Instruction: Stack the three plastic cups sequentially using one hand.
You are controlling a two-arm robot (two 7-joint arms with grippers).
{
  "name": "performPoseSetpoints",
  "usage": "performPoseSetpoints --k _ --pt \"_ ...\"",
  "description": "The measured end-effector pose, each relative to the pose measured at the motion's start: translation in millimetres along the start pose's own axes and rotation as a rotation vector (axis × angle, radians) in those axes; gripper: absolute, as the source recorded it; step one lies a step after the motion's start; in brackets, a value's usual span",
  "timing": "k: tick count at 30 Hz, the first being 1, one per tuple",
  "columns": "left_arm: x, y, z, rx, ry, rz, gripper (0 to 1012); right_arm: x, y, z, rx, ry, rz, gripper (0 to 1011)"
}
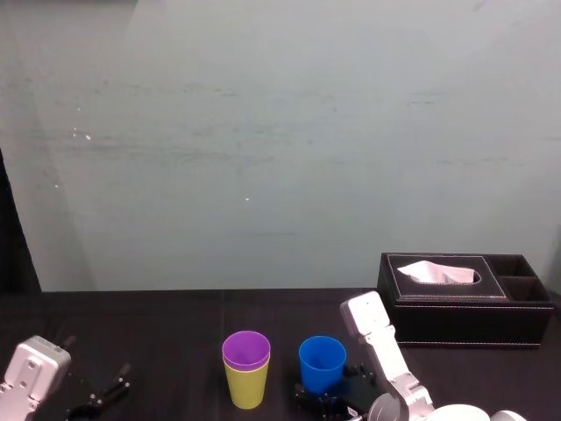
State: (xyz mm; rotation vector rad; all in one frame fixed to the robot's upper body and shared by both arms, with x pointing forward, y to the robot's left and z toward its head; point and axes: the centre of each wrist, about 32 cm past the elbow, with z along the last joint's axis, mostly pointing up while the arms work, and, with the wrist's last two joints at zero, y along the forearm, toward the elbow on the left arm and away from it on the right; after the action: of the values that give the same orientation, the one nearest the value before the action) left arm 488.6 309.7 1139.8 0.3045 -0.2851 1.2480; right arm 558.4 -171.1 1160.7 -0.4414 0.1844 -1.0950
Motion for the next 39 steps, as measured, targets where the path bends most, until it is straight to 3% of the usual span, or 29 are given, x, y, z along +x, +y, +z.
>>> performPoseSetpoints --k 29,39 --pt "0.0 0.0 0.0 0.000 0.000 0.000 1000 -1.9 2.7 -1.0 0.014 -0.010 -0.003 1002" --pt "0.0 0.0 0.0 0.000 0.000 0.000 1000 -2.0 2.5 -1.1 0.013 -0.010 -0.003 763"
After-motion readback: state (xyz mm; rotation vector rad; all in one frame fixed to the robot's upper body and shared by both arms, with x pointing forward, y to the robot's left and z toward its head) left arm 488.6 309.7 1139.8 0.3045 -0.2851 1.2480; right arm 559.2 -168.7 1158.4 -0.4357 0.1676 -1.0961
